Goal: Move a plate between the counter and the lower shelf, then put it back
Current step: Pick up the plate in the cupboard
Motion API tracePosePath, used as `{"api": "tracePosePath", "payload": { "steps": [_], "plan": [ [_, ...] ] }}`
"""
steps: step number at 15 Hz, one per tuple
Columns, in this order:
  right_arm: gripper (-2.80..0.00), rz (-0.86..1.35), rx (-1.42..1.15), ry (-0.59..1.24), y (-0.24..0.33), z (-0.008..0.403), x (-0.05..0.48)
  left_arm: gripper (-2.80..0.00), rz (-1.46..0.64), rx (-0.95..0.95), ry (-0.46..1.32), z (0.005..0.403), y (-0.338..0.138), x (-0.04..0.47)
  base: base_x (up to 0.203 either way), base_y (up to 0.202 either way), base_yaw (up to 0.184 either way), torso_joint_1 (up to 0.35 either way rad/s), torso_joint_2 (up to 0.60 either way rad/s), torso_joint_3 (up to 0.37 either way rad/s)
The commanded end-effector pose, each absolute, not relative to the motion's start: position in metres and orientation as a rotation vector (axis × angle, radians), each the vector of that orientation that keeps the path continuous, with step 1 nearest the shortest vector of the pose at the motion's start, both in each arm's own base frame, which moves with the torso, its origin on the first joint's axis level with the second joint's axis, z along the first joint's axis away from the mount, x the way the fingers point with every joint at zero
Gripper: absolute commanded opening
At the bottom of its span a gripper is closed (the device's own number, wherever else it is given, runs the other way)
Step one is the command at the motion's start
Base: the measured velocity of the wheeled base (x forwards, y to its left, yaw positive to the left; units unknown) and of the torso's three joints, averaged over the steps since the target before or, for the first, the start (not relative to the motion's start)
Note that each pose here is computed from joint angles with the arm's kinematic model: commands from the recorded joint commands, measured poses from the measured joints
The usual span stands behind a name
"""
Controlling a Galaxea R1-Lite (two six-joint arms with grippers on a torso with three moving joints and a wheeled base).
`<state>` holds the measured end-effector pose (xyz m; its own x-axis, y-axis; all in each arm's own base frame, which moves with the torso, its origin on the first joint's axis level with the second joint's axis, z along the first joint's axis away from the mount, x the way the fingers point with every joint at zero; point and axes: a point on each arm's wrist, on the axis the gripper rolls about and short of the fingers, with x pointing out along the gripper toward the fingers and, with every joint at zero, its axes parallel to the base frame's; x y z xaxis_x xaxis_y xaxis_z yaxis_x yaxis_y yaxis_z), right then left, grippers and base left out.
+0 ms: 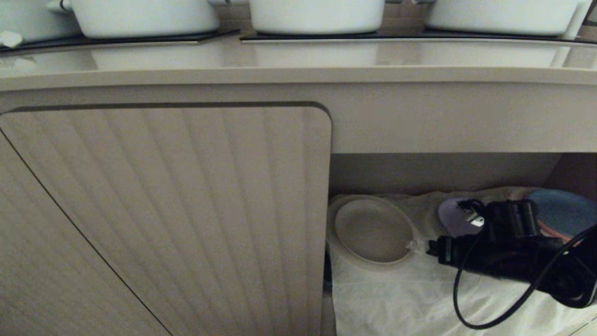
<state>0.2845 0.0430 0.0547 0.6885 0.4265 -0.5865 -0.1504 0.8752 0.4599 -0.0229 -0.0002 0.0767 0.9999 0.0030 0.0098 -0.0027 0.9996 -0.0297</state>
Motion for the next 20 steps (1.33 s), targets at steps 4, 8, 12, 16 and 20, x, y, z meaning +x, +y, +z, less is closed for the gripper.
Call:
{"api": "tracePosePath", "payload": {
  "steps": [4, 8, 12, 16, 20],
  "plan": [
    [0.00, 0.312, 0.365, 0.734, 0.056, 0.055, 0.307, -2.80, 0.003, -0.031, -0.010, 0.077, 0.000, -0.023, 0.000, 0.000, 0.000, 0.000, 0.00, 0.000],
    [0.00, 0.294, 0.354, 0.733, 0.061, 0.050, 0.319, -2.80, 0.003, -0.031, -0.011, 0.077, 0.000, -0.023, 0.000, 0.000, 0.000, 0.000, 0.00, 0.000],
    [0.00, 0.293, 0.368, 0.728, 0.068, 0.047, 0.329, -2.80, 0.003, -0.031, -0.009, 0.076, 0.000, -0.023, 0.000, 0.000, 0.000, 0.000, 0.00, 0.000],
    [0.00, 0.287, 0.364, 0.715, 0.075, 0.045, 0.339, -2.80, 0.003, -0.031, -0.011, 0.077, 0.000, -0.023, 0.000, 0.000, 0.000, 0.000, 0.00, 0.000],
    [0.00, 0.289, 0.365, 0.707, 0.077, 0.044, 0.344, -2.80, 0.003, -0.031, -0.011, 0.077, 0.000, -0.023, 0.000, 0.000, 0.000, 0.000, 0.00, 0.000]
  ]
}}
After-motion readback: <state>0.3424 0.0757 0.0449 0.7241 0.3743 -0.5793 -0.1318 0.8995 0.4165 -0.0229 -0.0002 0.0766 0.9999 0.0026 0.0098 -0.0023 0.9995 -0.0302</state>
